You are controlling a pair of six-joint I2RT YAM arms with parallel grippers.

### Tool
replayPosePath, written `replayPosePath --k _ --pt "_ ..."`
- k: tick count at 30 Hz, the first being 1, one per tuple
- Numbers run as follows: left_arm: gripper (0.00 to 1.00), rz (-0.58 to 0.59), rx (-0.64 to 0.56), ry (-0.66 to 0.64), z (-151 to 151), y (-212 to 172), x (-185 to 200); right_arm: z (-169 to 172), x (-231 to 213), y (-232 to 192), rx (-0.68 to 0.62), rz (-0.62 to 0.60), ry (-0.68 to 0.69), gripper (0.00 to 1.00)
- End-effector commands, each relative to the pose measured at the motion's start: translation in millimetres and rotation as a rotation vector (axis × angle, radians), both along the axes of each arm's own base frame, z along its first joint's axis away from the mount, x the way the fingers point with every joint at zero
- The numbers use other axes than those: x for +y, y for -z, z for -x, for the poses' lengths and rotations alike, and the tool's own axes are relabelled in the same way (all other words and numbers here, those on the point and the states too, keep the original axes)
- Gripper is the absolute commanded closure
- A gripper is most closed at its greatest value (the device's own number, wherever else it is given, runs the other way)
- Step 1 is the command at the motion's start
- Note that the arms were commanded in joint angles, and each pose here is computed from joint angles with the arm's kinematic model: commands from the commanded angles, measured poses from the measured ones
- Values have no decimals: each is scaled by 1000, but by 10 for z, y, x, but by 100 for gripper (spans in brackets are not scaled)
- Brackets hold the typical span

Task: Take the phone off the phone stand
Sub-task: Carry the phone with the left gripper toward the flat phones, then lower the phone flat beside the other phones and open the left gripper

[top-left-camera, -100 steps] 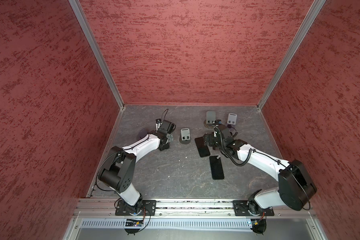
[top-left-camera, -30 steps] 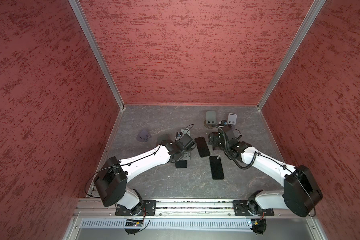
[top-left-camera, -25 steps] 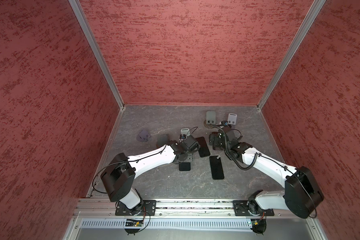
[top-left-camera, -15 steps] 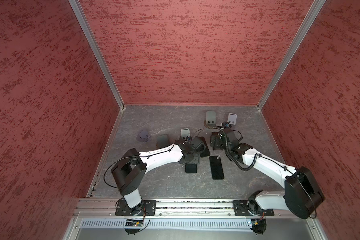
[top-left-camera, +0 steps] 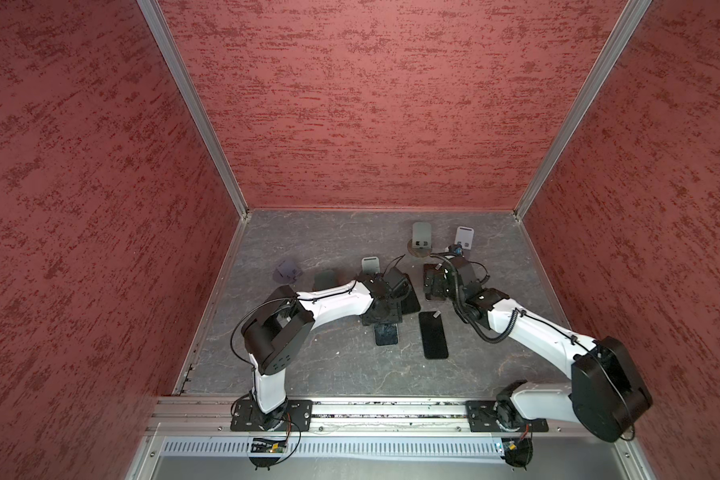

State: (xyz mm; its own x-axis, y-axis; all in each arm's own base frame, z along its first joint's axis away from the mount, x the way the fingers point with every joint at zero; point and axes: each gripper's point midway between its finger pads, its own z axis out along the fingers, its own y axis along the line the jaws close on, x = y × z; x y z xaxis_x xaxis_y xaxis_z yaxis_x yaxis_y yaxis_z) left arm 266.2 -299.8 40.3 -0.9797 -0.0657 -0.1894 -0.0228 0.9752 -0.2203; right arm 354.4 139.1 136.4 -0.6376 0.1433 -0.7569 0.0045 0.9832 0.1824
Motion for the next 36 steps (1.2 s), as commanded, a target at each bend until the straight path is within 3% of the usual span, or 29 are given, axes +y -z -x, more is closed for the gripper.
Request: replayPosePath --k 1,25,36 --pt "35 45 9 -25 -148 -10 -63 -30 -44 -68 -32 -11 18 1" --pt "29 -78 91 -103 -273 427 200 -15 -76 -8 -24 -24 14 1" --pt "24 -144 122 -82 -305 537 273 -38 -78 -20 -27 -29 12 1"
